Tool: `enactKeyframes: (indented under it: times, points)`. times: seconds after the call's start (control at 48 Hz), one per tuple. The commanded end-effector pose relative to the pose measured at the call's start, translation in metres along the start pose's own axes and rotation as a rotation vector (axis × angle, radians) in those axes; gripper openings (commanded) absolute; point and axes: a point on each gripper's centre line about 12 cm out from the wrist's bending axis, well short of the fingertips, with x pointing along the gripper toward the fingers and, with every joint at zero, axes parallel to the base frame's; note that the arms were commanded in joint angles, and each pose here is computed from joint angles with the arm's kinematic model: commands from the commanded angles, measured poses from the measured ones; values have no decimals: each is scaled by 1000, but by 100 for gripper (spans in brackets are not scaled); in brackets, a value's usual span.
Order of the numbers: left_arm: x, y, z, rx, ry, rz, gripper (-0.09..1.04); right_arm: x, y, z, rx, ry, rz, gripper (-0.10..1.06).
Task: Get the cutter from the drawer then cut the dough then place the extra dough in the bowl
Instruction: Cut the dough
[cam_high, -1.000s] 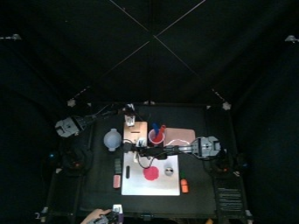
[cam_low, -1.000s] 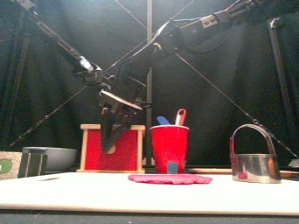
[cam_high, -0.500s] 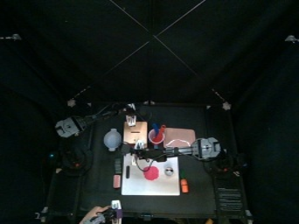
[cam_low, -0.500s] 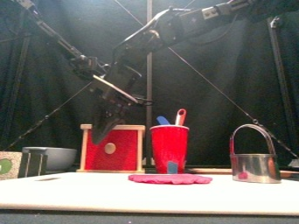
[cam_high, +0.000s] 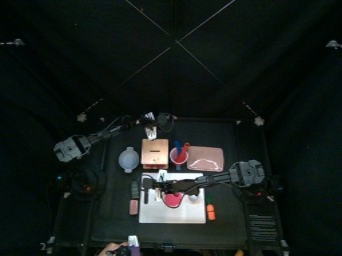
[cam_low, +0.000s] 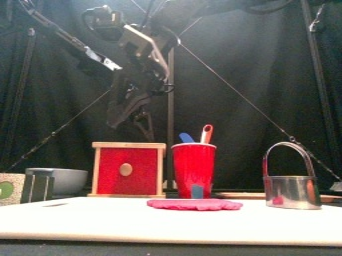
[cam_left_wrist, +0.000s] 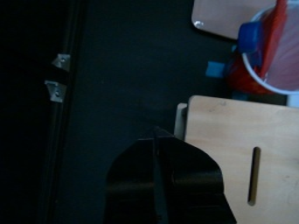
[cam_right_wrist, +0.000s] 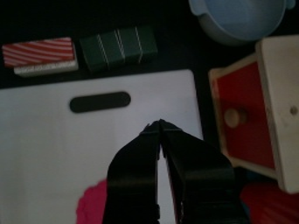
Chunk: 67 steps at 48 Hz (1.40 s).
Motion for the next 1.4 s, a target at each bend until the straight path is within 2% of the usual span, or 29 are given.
enactKeyframes:
  times: [0.021, 0.125, 0.229, 0.333, 0.396, 0.479, 0.708, 0.833, 0.938, 1.062, 1.229, 1.396]
  points:
    - [-15, -19, 16, 26, -75, 5, 35, -44, -8, 9, 10, -72, 10, 8]
    - [-11, -40, 18, 33, -104, -17, 35, -54, -11, -7, 0, -52, 9, 8]
    - [-6, -73, 24, 47, -154, -53, 35, -63, -14, -30, -10, -35, 19, 8]
    - [-5, -104, 29, 65, -209, -76, 34, -75, -16, -44, -4, -65, 50, 8]
    - [-8, -126, 34, 79, -256, -88, 34, -88, -16, -51, 11, -97, 82, 8]
    - [-12, -146, 37, 91, -307, -95, 34, -103, -18, -63, 36, -107, 105, 9]
    - [-11, -197, 27, 90, -420, -93, 34, -127, -26, -106, 88, -73, 135, 9]
    - [-11, -213, 19, 58, -480, -70, 34, -135, -24, -119, 117, -30, 153, 12]
    - [-13, -222, 14, 38, -539, -36, 34, -139, -23, -128, 126, 32, 146, 20]
    - [-22, -238, 9, 41, -643, 16, 34, -145, -18, -136, 117, 131, 133, 35]
    - [-30, -257, -2, 68, -762, 79, 34, -151, -3, -136, 129, 179, 173, 56]
    - [-34, -261, -11, 47, -810, 120, 34, -146, 7, -139, 143, 214, 197, 79]
